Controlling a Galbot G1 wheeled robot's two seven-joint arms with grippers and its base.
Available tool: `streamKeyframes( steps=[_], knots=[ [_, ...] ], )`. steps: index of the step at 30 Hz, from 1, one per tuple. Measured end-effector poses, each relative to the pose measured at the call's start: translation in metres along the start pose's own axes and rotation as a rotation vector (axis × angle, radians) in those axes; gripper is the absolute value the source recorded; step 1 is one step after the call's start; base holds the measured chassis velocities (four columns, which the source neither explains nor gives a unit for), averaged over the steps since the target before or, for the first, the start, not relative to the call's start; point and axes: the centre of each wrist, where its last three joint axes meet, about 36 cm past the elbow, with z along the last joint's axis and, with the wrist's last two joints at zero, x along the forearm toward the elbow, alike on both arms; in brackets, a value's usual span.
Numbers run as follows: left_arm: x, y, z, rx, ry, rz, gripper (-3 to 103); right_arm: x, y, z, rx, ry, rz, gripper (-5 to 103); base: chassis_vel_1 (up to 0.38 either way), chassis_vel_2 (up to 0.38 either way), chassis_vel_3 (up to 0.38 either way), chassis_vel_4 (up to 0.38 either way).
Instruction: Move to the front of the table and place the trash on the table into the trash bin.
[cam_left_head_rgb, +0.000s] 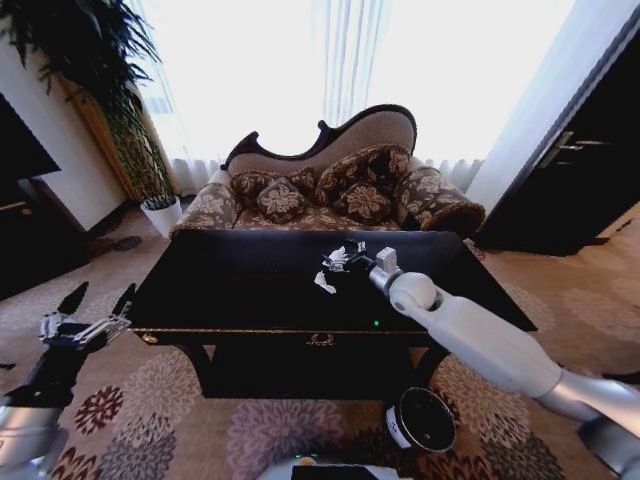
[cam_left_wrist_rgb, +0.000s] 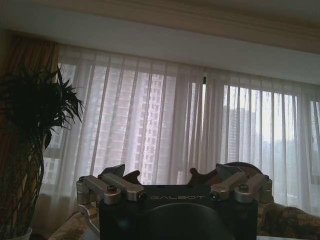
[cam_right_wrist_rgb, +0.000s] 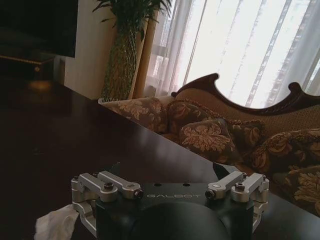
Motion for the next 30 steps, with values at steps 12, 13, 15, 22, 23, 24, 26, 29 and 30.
streamKeyframes(
  steps=[12,13,15,22,23,24,26,29,30],
  knots=[
    [0.000,0.004,0.004,-0.006,0.007,-0.005,100,-0.027,-0.019,-0.004,0.013,0.115,-0.078,100,0.000,0.000,0.000,0.000],
    [0.000,0.004,0.004,-0.006,0.007,-0.005,100,-0.027,-0.019,-0.004,0.013,0.115,-0.078,100,0.000,0.000,0.000,0.000],
    [0.000,0.005,0.005,-0.007,0.007,-0.006,100,-0.027,-0.022,-0.002,0.013,0.125,-0.099,100,0.000,0.000,0.000,0.000],
    [-0.002,0.007,0.007,-0.003,0.005,-0.004,100,-0.027,-0.030,0.009,0.012,0.127,-0.139,100,0.000,0.000,0.000,0.000],
    [-0.003,0.007,0.008,0.000,0.005,-0.003,100,-0.027,-0.031,0.010,0.014,0.125,-0.136,101,0.000,0.000,0.000,0.000],
    [-0.003,0.007,0.009,0.000,0.005,-0.003,100,-0.026,-0.032,0.010,0.015,0.125,-0.135,95,0.000,0.000,0.000,0.000],
    [-0.004,0.008,0.010,0.004,0.004,-0.001,100,-0.026,-0.035,0.013,0.022,0.129,-0.129,85,0.000,0.000,0.000,0.000],
    [-0.005,0.008,0.010,0.014,0.001,0.002,100,-0.026,-0.040,0.017,0.034,0.121,-0.129,80,0.000,0.000,0.000,0.000],
    [-0.005,0.008,0.010,0.015,0.001,0.004,100,-0.026,-0.042,0.020,0.045,0.119,-0.130,74,0.000,0.000,0.000,0.000]
  ],
)
